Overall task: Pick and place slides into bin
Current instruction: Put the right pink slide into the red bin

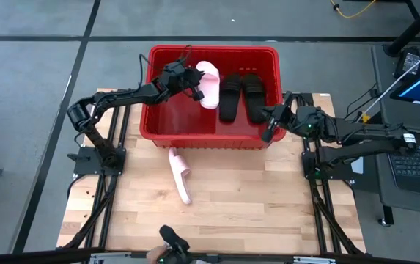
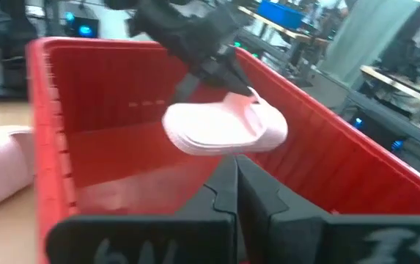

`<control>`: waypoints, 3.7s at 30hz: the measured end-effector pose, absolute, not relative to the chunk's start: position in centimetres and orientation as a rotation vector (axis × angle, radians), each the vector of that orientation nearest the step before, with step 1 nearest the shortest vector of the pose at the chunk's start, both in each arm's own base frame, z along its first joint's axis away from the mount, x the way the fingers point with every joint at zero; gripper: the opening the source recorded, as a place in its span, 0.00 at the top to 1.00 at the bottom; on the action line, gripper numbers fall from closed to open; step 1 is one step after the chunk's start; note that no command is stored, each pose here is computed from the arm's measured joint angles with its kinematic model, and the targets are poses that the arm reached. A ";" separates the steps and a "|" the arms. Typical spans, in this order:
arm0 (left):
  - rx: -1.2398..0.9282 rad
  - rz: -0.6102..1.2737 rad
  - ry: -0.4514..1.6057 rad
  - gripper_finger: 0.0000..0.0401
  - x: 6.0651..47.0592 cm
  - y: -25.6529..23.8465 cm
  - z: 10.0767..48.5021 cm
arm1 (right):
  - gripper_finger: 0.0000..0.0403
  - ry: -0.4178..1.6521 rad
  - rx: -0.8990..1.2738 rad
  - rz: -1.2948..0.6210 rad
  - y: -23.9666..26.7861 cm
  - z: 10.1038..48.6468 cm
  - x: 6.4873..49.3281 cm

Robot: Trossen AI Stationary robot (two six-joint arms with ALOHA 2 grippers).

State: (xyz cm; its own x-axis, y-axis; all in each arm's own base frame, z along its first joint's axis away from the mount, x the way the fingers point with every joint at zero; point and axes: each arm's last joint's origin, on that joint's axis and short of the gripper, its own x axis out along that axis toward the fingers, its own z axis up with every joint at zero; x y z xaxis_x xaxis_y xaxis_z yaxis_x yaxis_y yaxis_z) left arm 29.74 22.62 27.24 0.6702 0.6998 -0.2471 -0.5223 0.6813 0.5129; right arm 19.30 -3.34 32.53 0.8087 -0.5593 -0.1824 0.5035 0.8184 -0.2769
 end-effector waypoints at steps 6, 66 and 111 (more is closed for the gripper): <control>0.419 0.701 0.452 0.99 29.5 23.8 25.3 | 0.99 0.260 -0.164 -0.656 -4.9 32.4 19.1; 0.501 0.630 0.535 0.99 30.2 27.6 16.5 | 0.99 0.206 -0.078 -0.717 -6.0 32.4 19.6; 0.441 0.617 0.523 0.77 30.2 28.1 14.8 | 0.99 0.190 -0.050 -0.718 -6.3 32.0 20.8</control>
